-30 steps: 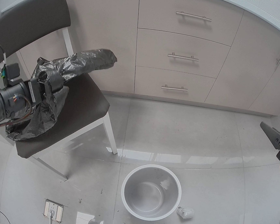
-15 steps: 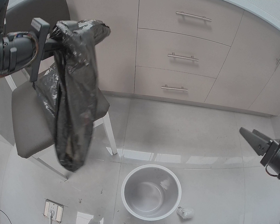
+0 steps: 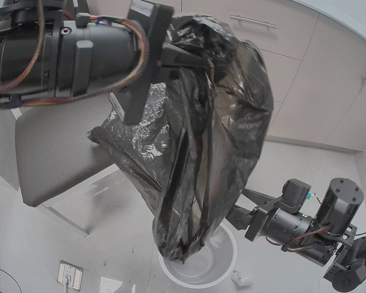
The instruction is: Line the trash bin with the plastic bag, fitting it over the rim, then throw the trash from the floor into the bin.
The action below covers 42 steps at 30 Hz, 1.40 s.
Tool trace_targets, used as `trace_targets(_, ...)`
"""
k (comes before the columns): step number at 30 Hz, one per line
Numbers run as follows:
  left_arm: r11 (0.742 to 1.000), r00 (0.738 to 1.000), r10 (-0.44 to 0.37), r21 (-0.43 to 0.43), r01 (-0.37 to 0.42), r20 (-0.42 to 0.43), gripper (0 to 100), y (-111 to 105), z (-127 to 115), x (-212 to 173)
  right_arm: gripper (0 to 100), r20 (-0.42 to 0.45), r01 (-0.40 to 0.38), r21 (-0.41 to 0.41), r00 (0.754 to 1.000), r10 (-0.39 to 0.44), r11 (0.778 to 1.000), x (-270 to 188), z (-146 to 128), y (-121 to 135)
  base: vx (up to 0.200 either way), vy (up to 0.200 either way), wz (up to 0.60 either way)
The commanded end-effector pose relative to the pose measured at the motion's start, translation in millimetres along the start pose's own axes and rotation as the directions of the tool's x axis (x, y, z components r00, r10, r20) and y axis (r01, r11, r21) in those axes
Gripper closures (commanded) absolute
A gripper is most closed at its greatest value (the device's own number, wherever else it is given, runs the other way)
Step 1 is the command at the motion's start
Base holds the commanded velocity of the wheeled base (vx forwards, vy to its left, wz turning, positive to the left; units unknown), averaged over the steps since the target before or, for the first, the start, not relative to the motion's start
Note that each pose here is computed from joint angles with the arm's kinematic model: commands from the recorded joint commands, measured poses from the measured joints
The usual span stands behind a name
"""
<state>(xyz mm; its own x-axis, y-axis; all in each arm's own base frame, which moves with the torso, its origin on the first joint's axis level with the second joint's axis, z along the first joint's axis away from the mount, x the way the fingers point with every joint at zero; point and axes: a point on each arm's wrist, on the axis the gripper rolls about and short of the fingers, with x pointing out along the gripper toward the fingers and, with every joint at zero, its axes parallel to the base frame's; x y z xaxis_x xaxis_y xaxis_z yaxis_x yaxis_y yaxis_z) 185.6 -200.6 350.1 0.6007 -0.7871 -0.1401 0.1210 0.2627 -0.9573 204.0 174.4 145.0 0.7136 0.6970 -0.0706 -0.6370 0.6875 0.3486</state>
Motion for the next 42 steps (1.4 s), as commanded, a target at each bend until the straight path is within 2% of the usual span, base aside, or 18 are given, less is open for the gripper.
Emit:
trace_targets(1,1.000,0.998,0.028,0.006,-0.028,-0.062,100,5.8,-16.4,16.6,0,-0.085,0.014,-0.002,0.996,-0.014,1.000,23.3,-36.8,1.6,0.000,0.000,0.00)
trace_targets(10,1.000,0.999,0.013,0.008,-0.013,-0.052,100,1.8,-15.4,13.1,0,-0.104,-0.005,-0.019,0.995,0.003,1.000,12.1,-42.5,8.9,0.000,0.000,0.00)
trace_targets(16,1.000,1.000,0.019,0.018,-0.019,0.017,100,9.2,2.1,19.9,0,-0.167,-0.024,-0.162,0.986,-0.003,0.987,-4.5,-52.8,7.9,0.000,0.000,0.00)
trace_targets(17,1.000,1.000,0.012,0.019,-0.013,0.027,100,9.9,4.4,21.1,0,-0.167,-0.024,-0.162,0.986,-0.003,0.987,-4.5,-52.8,7.9,0.000,0.000,0.00)
trace_targets(19,1.000,0.999,0.008,0.020,-0.009,0.031,100,11.2,5.1,22.2,0,-0.213,-0.060,-0.249,0.977,0.005,0.967,-11.4,-60.5,6.5,0.000,0.000,0.00)
trace_targets(20,1.000,0.999,0.010,0.020,-0.011,0.031,100,11.9,4.9,21.9,0,-0.227,-0.078,-0.264,0.974,0.016,0.961,-12.6,-63.1,7.4,0.000,0.000,0.00)
trace_targets(29,0.999,0.999,0.017,0.039,-0.018,0.029,100,14.0,4.3,22.1,0,-0.264,-0.166,-0.271,0.960,0.093,0.948,-21.0,-71.1,25.4,0.000,0.000,0.00)
trace_targets(32,0.999,0.999,0.017,0.039,-0.018,0.029,100,14.4,4.1,21.3,0,-0.264,-0.169,-0.270,0.960,0.096,0.948,-20.1,-71.7,26.5,0.000,0.000,0.00)
trace_targets(37,0.999,0.999,0.018,0.039,-0.019,0.027,100,14.8,3.4,20.1,0,-0.229,-0.149,-0.246,0.969,0.093,0.958,-10.9,-68.6,27.4,0.000,0.000,0.00)
trace_targets(42,0.999,1.000,0.019,0.038,-0.020,0.024,100,15.2,3.2,20.2,0,-0.147,-0.135,-0.133,0.982,0.115,0.982,-2.3,-70.3,39.3,0.000,0.000,0.00)
